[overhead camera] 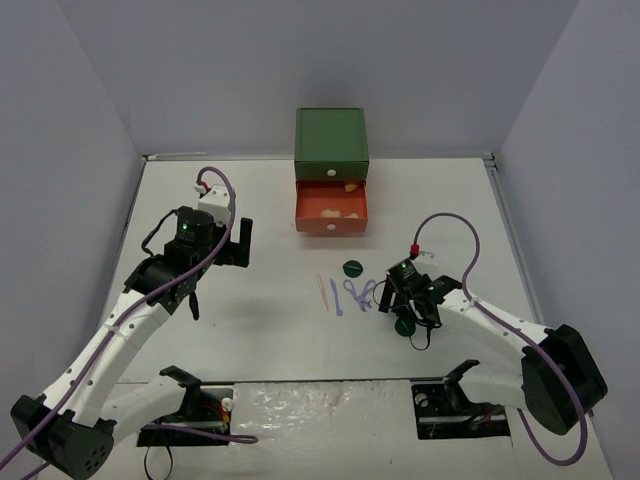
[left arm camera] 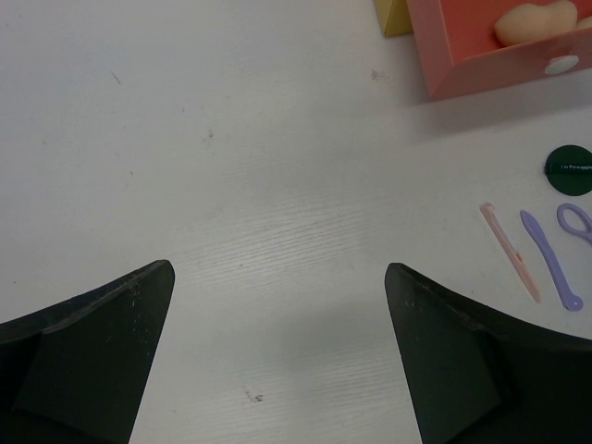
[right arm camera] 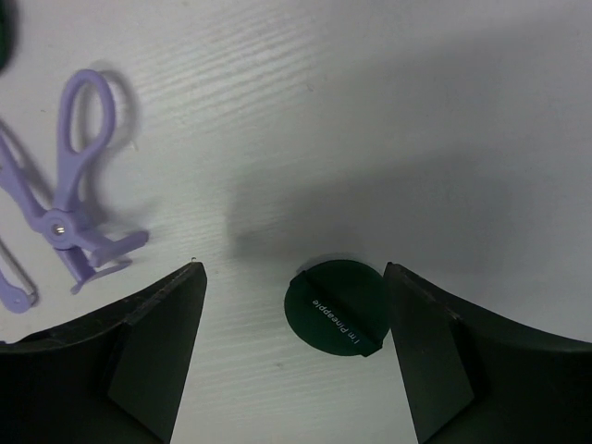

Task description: Organize the makeup

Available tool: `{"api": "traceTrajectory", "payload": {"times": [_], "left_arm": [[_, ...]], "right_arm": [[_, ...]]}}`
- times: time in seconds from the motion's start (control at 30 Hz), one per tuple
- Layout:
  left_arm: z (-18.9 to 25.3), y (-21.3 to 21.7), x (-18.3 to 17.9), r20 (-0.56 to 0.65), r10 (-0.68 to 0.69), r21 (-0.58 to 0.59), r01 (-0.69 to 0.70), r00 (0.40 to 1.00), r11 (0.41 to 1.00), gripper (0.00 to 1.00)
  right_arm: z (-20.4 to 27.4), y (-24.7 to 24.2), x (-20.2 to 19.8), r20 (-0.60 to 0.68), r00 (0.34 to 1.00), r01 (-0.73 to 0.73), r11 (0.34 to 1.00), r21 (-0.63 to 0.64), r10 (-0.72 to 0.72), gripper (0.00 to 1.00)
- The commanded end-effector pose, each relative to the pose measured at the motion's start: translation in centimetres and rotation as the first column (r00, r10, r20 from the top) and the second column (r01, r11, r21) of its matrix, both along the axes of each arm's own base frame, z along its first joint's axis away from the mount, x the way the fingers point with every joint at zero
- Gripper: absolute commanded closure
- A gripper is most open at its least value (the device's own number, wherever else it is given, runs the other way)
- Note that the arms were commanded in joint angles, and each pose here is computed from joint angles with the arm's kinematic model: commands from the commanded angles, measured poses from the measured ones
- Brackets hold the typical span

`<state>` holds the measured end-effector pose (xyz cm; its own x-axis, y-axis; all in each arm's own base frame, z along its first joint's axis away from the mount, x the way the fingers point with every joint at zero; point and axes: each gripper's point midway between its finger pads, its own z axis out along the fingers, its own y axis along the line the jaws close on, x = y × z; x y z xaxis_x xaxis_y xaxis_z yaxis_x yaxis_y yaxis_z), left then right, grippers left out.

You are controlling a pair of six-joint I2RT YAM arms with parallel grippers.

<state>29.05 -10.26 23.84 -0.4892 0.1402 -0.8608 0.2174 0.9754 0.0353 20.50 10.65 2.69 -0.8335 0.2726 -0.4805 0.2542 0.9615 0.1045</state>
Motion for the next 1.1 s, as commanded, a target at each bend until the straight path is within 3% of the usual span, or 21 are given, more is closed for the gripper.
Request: {"api": "traceTrajectory", "payload": {"times": [0.0,0.23,0.4,0.5,0.6,0.77,0.9,1.07], "left_arm": [[2.8,-0.1,0.6,0.078,0.013,-0.048,-0.009,0.997,0.999,0.03],[3.1,-0.1,0.5,0.087,0.012,-0.053,-0.007,0.996,0.999,0.03],[3.1,-0.1,0.5,0.088,0.010,-0.055,-0.005,0.996,0.998,0.03],[3.1,0.0,0.5,0.086,0.012,-0.054,-0.008,0.996,0.999,0.03],[3.1,0.0,0.6,0.089,0.014,-0.056,-0.009,0.996,0.998,0.03],[2.9,0.0,0.7,0.080,0.017,-0.054,-0.012,0.997,0.998,0.03],[2.6,-0.1,0.9,0.072,0.015,-0.057,-0.011,0.997,0.998,0.03],[2.4,0.1,1.0,0.070,0.026,-0.054,-0.022,0.997,0.998,0.03]], "right_arm": [[-1.7,-0.5,-1.3,-0.078,0.995,0.057,0.998,-0.013,-0.058,0.28],[-3.0,-0.7,-2.0,-0.150,0.987,0.049,0.998,-0.044,-0.055,0.36],[-3.1,-0.5,-2.1,-0.164,0.985,0.042,0.998,-0.040,-0.048,0.62],[-3.2,-0.4,-2.2,-0.173,0.984,0.034,0.999,-0.038,-0.040,0.85],[-3.1,-0.4,-2.1,-0.167,0.985,0.027,0.999,-0.034,-0.032,0.98],[-0.4,1.0,0.3,-0.064,0.998,-0.019,1.000,-0.013,0.018,1.00],[6.9,3.7,5.9,0.149,0.985,-0.086,0.996,0.011,0.084,1.00],[16.9,8.5,13.4,0.409,0.893,-0.211,0.978,0.005,0.190,1.00]]}}
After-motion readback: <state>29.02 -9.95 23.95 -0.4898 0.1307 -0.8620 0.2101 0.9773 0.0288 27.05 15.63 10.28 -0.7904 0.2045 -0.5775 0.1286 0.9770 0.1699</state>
